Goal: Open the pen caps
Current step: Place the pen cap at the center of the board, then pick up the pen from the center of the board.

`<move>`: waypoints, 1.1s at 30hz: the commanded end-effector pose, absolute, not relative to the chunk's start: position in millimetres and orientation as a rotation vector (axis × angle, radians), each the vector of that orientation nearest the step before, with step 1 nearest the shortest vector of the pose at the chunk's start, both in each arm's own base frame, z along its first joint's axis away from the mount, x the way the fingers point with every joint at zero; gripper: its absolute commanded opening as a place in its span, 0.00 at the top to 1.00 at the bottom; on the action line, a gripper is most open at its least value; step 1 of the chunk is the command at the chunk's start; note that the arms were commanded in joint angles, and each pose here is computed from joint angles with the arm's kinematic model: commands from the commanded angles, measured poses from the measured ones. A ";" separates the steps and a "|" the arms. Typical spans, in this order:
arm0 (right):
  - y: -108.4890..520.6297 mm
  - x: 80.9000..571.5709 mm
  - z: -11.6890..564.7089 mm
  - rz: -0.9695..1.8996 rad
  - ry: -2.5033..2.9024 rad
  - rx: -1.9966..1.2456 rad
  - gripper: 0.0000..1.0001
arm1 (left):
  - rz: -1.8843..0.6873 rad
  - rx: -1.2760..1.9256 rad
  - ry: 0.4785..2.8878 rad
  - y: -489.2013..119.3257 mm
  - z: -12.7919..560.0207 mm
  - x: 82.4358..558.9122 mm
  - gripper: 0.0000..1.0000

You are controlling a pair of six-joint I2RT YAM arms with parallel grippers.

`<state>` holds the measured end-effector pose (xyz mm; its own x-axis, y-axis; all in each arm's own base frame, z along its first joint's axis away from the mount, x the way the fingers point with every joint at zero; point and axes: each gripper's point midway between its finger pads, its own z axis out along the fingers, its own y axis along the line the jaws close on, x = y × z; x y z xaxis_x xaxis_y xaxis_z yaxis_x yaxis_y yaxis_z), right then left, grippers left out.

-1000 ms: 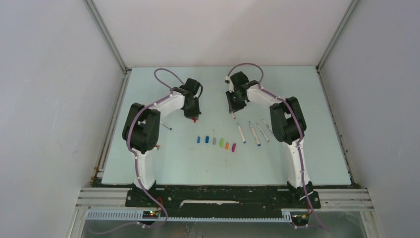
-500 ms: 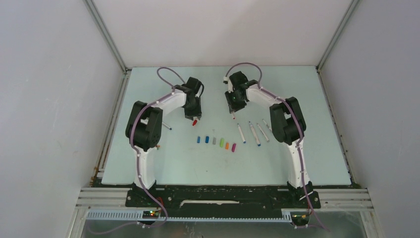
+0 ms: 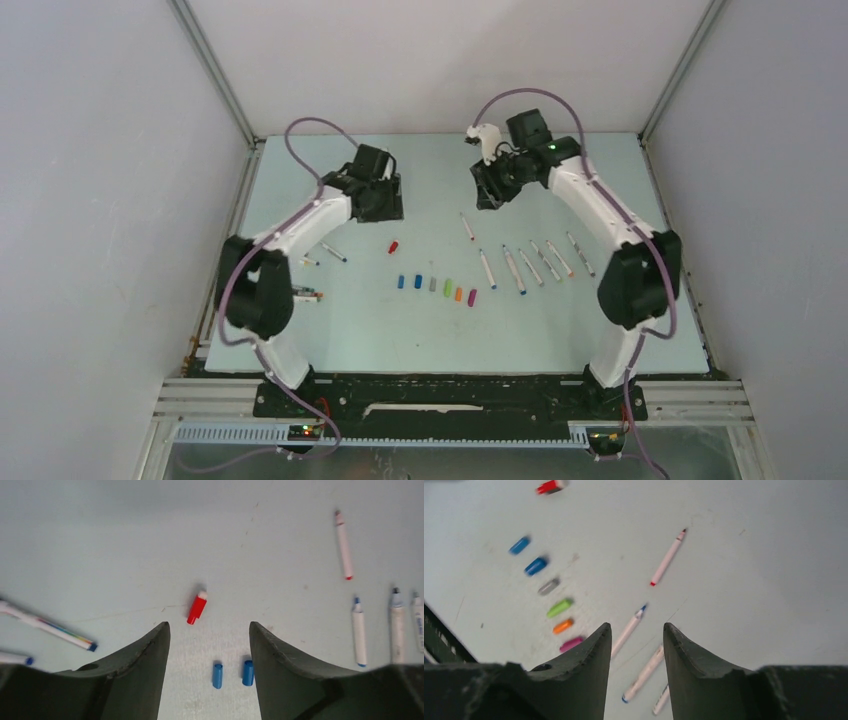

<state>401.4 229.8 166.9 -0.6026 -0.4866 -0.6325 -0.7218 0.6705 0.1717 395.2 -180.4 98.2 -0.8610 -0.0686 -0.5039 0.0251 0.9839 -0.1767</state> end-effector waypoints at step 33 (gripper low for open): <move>150.2 296.7 189.3 1.014 1.959 -0.957 0.50 | 0.030 -0.803 2.413 -46.8 47.8 391.3 0.40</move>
<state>291.3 148.3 185.7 -0.4839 -0.2957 -0.8237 -0.8368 0.4317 0.3367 370.1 -53.0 33.1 -0.6874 -0.5169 -0.5103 -0.5229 0.8398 -0.1462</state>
